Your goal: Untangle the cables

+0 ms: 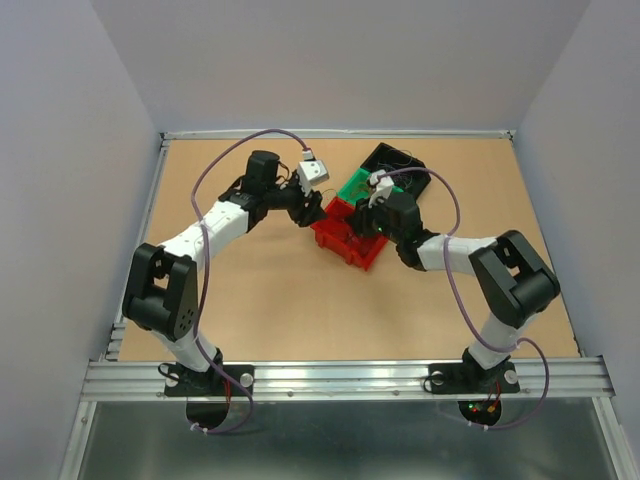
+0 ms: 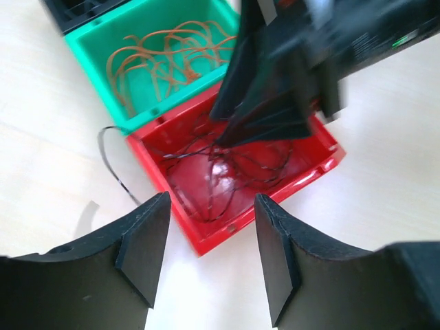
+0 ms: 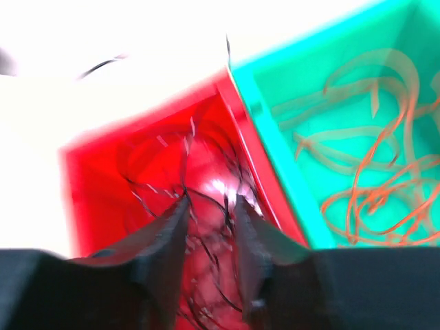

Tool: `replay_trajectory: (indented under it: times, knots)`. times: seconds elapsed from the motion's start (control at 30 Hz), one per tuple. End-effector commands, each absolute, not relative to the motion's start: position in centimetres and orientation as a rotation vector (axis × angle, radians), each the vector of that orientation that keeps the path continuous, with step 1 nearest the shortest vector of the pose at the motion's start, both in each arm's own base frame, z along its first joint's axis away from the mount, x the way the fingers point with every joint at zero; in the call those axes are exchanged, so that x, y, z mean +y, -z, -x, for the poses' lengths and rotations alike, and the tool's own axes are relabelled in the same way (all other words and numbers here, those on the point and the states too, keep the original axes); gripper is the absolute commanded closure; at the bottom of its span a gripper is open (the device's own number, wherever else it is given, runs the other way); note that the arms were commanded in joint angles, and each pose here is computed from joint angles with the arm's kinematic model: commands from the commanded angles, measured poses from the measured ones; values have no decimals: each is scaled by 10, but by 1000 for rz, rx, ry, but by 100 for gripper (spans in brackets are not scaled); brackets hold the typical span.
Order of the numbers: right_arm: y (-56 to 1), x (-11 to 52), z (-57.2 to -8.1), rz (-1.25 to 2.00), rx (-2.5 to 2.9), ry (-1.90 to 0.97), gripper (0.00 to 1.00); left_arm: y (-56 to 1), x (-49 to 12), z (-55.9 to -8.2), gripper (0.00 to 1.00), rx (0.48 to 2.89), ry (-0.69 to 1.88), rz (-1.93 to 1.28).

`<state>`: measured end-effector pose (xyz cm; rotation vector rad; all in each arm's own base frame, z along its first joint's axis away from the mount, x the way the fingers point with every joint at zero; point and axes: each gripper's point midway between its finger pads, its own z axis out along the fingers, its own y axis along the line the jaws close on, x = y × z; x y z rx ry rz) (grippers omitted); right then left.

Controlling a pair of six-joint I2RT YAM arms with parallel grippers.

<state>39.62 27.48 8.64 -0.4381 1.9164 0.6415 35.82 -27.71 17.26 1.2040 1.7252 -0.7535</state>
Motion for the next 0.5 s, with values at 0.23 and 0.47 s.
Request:
replay_trajectory:
  times: [0.23,0.47]
  knots:
    - [-164,268,-371,395,1761,-690,19,-204,-266,-364,38,1614,824,-1121]
    - [-157,246,-333,370,1746,-717,13,-223,-238,-368,39,1581,778,-1042]
